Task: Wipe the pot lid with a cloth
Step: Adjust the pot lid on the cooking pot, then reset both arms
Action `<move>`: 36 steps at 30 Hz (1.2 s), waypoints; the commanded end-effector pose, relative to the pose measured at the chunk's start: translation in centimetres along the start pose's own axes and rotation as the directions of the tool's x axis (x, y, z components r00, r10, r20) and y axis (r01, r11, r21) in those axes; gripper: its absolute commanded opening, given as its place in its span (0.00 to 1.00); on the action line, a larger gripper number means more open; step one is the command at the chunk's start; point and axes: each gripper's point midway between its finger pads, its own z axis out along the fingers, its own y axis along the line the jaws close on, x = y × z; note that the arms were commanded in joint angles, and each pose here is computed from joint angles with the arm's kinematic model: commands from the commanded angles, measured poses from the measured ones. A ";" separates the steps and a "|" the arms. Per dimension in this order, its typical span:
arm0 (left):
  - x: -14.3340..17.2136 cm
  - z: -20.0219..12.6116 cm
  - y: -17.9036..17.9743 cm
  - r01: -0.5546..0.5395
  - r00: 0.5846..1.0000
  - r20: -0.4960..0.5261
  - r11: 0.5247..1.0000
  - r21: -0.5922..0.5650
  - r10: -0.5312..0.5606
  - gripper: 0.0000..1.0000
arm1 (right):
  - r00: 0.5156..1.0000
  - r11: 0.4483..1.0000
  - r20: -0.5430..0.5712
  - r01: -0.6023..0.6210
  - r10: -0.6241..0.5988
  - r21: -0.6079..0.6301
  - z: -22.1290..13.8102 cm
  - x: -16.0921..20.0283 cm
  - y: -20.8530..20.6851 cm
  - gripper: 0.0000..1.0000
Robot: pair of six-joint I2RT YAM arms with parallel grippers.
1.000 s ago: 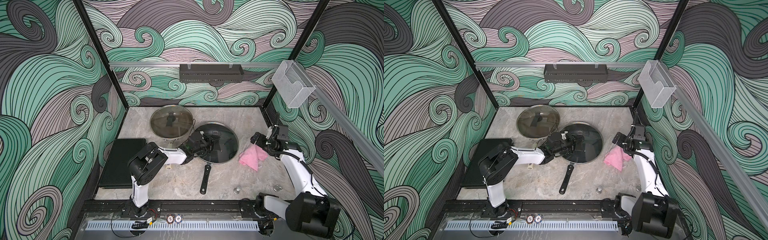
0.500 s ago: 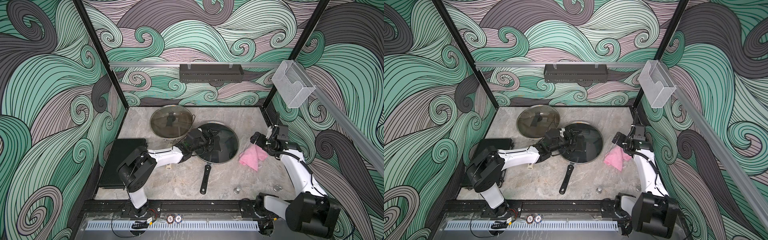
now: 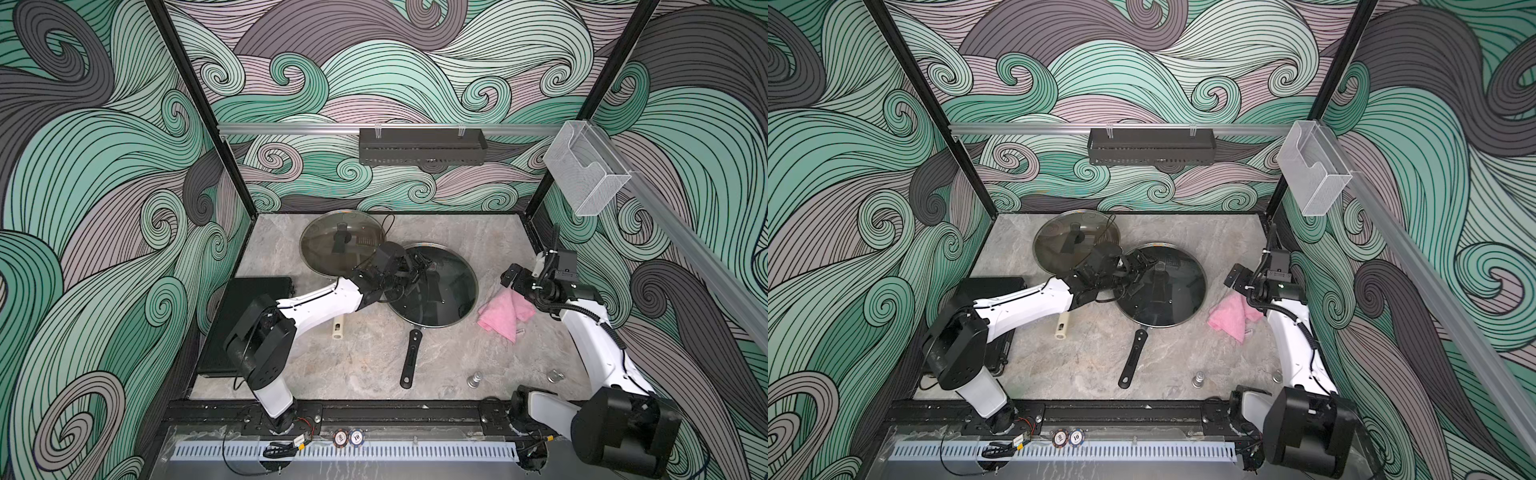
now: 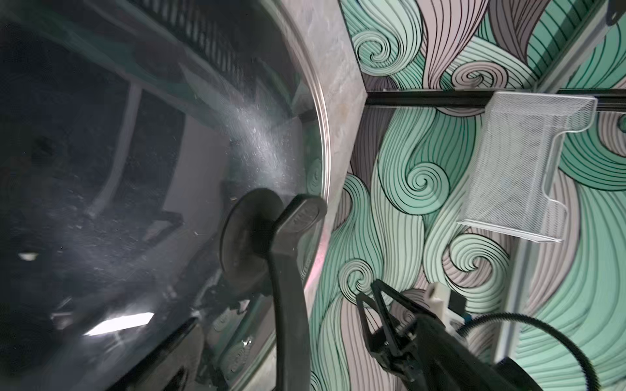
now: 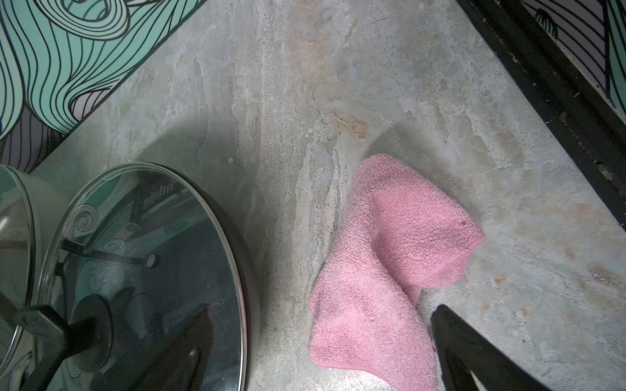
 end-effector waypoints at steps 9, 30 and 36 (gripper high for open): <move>-13.2 -18.5 -3.5 -0.324 0.806 0.391 0.884 -0.337 0.445 0.99 | 0.970 0.995 0.234 0.079 -0.061 -0.068 -4.5 -5.8 3.0 0.99; -30.1 -32.2 13.7 0.012 0.461 0.405 0.451 -0.892 0.789 0.99 | 0.781 0.869 0.385 0.472 -0.491 0.150 5.0 -5.2 5.1 0.98; -31.2 -30.4 17.6 0.023 0.468 0.328 0.360 -0.933 0.820 0.98 | 0.753 0.843 0.382 0.499 -0.536 0.200 6.6 -4.2 3.8 0.99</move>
